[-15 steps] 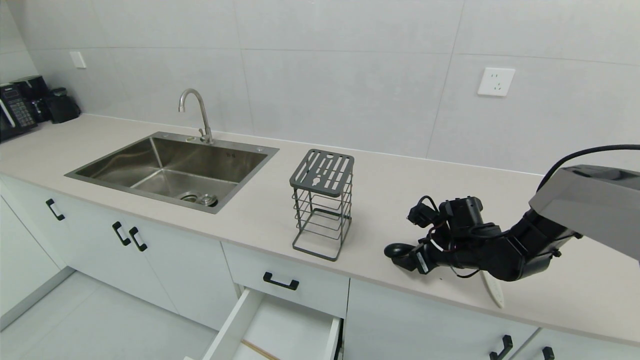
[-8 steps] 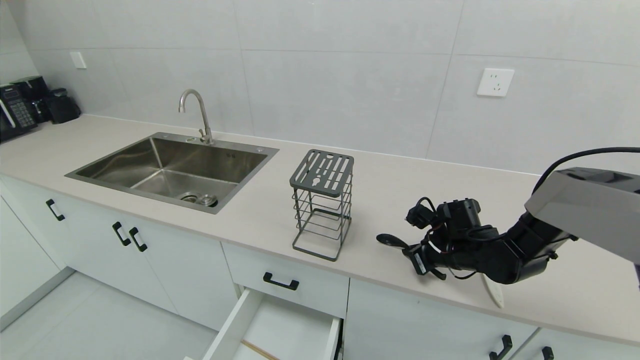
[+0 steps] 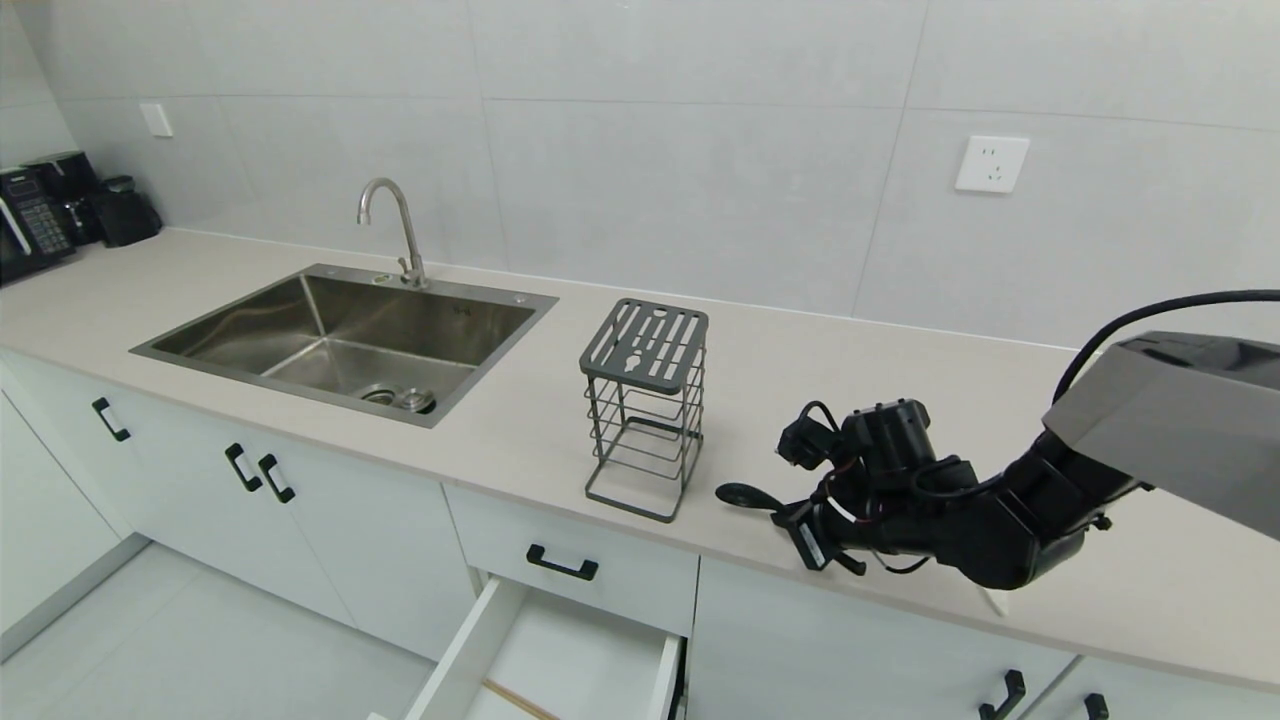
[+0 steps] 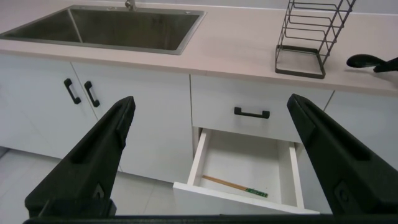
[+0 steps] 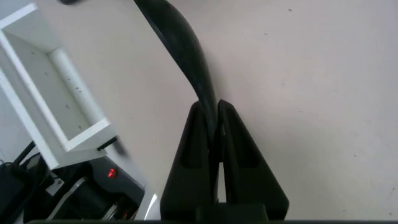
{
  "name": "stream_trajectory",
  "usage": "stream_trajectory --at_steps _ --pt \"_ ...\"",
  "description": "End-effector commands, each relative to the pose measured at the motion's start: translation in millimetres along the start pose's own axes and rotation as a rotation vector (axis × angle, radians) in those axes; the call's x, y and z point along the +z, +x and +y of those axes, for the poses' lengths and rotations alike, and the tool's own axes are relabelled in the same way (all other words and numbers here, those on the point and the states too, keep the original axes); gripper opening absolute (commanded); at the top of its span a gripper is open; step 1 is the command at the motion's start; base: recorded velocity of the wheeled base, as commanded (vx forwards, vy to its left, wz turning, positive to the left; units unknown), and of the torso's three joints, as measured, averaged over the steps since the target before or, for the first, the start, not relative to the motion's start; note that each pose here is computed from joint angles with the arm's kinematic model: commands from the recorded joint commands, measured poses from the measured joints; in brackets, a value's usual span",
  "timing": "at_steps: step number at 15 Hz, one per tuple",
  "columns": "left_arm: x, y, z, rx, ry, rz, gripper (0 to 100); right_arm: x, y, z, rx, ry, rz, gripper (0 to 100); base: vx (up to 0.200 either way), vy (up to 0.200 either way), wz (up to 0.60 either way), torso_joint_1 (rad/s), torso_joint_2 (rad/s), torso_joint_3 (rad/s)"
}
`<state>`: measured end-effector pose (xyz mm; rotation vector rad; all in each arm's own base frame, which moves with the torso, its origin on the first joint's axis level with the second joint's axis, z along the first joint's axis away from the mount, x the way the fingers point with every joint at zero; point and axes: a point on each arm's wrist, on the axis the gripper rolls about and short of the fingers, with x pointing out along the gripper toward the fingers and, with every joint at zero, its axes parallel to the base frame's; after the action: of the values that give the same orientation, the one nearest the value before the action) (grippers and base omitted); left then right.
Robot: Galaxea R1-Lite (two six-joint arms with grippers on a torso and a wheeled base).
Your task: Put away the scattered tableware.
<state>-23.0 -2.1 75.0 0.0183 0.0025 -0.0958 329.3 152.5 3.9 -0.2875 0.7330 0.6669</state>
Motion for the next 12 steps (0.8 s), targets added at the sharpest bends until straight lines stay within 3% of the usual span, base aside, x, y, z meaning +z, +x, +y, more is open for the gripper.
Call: stream_trajectory --at_steps 1,6,12 --pt "0.0 0 0.0 -0.001 0.000 0.001 100 5 -24 21 0.025 -0.032 -0.038 0 0.000 0.000 0.00 0.000 0.00 0.000" --pt "0.0 0 0.0 -0.001 0.000 0.001 100 12 -50 77 0.103 -0.041 -0.075 0 0.000 0.000 0.00 0.000 0.00 0.000" --pt "0.0 0 0.0 -0.001 0.000 0.001 100 24 -56 104 0.157 -0.073 -0.120 0 0.000 0.000 0.00 0.000 0.00 0.000"
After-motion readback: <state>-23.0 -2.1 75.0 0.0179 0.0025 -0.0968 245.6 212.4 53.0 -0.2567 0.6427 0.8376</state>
